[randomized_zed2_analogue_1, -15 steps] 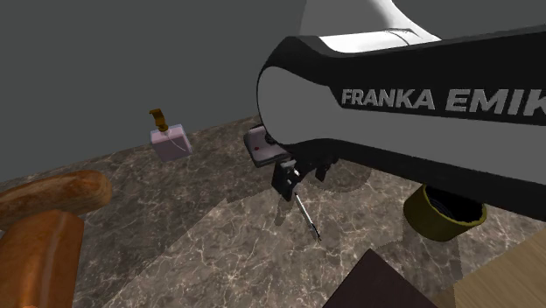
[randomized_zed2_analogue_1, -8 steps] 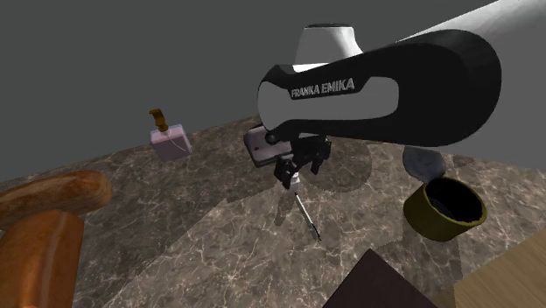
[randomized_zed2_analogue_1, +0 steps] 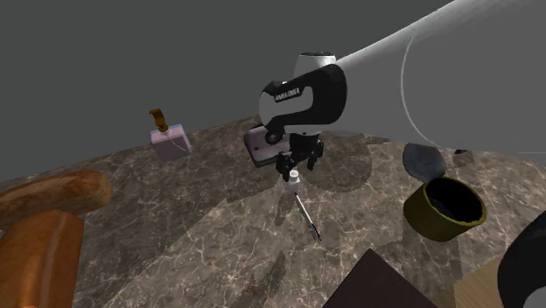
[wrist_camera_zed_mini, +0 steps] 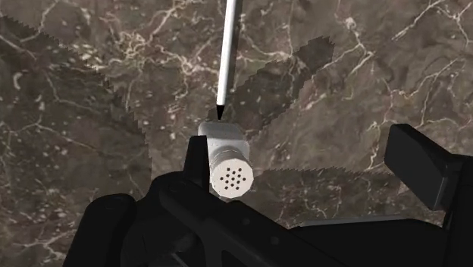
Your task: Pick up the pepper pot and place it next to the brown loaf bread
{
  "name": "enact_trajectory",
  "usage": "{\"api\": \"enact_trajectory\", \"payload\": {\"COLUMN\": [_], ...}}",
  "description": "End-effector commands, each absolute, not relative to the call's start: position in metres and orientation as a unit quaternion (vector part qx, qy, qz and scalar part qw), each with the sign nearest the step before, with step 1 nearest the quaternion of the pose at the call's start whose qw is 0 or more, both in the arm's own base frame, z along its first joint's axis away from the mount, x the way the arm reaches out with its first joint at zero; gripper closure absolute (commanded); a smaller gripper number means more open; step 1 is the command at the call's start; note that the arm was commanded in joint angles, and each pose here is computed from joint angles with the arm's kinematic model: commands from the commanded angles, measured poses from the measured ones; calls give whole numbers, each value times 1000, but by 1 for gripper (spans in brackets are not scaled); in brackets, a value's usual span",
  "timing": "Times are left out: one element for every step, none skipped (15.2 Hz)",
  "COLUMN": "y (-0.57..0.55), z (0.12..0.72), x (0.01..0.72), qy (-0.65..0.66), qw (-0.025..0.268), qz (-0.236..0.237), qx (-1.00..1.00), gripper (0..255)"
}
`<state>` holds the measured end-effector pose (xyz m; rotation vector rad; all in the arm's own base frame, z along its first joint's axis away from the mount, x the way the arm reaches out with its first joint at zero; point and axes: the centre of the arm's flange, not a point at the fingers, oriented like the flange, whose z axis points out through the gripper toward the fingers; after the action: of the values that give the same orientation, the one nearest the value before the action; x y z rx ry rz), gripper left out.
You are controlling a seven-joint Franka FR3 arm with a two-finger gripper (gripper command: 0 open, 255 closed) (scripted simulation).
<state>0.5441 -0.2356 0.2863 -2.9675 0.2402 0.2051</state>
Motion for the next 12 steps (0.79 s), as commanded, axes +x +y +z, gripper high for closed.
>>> {"api": "enact_trajectory", "payload": {"y": [-248, -255, -262, -269, -272, -271, -270, -269, -268, -267, -266, -265], "z": [262, 252, 241, 231, 227, 221, 216, 211, 206, 201, 196, 191], "x": [555, 561, 567, 572, 575, 574, 573, 573, 572, 571, 570, 570], "qy": [83, 85, 86, 88, 88, 88, 88, 88, 88, 88, 88, 88], "qw": [82, 83, 85, 86, 87, 87, 87, 87, 87, 87, 87, 87], "qz": [72, 74, 76, 78, 79, 79, 79, 79, 79, 79, 79, 79], "qx": [-991, -990, -990, -989, -989, -989, -989, -989, -989, -989, -989, -989], "gripper": [0, 0, 0, 0, 0, 0, 0, 0, 0, 0, 0, 0]}}
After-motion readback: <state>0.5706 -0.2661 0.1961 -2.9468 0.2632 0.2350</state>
